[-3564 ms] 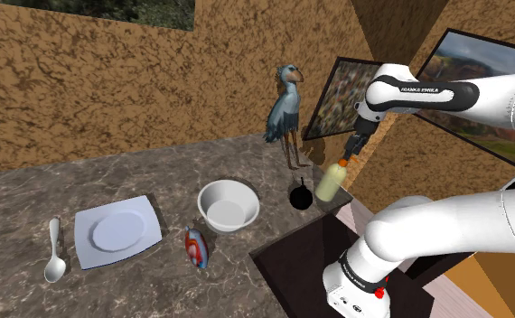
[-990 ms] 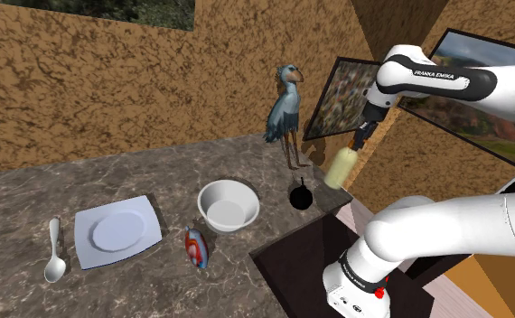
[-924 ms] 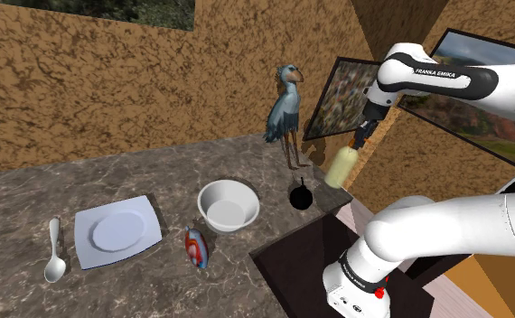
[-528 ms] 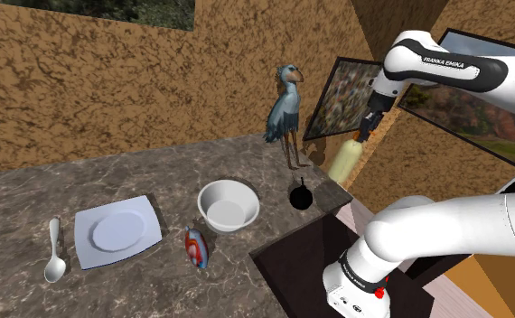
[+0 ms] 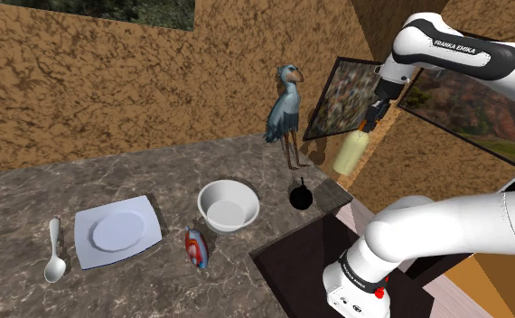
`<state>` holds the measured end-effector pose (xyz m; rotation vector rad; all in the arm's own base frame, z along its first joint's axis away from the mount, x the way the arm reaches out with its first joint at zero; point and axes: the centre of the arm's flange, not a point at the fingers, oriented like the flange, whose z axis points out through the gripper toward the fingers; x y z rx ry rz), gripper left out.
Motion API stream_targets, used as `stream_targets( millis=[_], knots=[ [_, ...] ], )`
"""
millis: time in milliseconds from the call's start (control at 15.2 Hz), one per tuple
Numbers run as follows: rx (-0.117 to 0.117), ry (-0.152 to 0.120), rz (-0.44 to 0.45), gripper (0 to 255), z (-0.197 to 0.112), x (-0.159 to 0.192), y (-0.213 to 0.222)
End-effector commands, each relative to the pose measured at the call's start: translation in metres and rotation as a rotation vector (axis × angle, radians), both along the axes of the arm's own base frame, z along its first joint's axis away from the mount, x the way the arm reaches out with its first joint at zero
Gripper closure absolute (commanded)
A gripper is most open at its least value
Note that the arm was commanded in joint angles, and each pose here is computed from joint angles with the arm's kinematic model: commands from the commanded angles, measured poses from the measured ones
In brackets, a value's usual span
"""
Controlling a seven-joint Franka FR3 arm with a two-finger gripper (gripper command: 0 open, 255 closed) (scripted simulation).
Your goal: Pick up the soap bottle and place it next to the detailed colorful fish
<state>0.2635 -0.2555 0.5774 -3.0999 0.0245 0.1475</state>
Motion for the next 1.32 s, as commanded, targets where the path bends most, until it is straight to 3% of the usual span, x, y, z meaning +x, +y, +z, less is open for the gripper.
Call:
stream_targets(
  millis=[0, 1254],
  knots=[
    [0.000, 0.000, 0.000, 255, 0.010, 0.001, 0.001],
    [0.000, 0.000, 0.000, 255, 0.111, 0.001, 0.001]
  ],
)
